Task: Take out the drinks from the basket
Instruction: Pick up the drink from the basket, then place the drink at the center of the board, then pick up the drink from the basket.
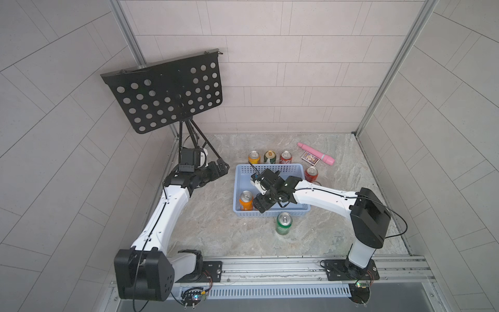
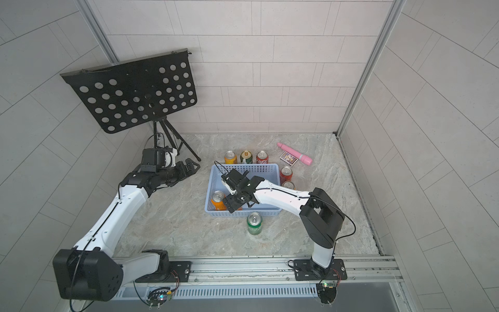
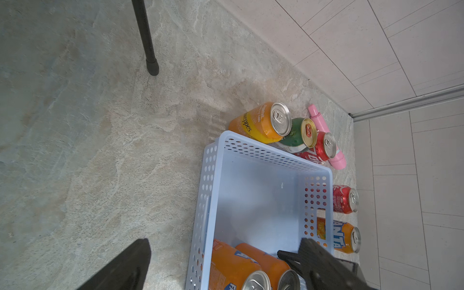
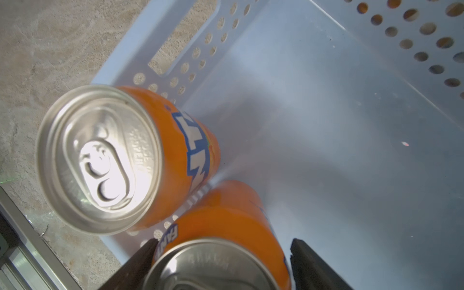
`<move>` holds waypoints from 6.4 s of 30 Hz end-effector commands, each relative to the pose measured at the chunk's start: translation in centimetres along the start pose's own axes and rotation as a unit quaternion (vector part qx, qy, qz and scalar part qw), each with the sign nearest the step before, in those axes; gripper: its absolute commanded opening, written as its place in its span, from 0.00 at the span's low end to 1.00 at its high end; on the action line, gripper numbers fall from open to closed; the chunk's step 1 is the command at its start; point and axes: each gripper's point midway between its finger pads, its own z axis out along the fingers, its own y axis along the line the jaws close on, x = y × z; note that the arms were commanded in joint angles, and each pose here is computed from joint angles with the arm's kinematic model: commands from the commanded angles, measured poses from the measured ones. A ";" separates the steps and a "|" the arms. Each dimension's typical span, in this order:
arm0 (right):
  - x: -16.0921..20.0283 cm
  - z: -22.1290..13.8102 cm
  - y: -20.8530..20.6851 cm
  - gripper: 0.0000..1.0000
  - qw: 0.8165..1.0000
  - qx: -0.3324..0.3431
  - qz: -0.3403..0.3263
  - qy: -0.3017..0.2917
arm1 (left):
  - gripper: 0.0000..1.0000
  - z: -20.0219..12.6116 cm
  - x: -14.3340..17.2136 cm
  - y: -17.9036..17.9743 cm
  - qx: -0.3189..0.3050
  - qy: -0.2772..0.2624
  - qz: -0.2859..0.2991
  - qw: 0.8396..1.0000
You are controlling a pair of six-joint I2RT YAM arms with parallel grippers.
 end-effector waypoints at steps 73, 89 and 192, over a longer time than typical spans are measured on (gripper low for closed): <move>-3.4 -16.3 2.3 0.30 0.988 0.009 -0.030 -0.149 | 1.00 0.0 0.2 -1.1 0.045 -0.002 0.000 0.999; -1.0 -15.3 7.2 0.30 0.987 -0.025 -0.088 -0.129 | 1.00 0.0 0.2 -1.0 0.041 -0.002 -0.002 0.999; -7.1 -8.7 3.9 0.95 0.991 0.009 -0.007 -0.135 | 1.00 -4.1 -1.1 3.8 -0.074 -0.080 -0.008 0.994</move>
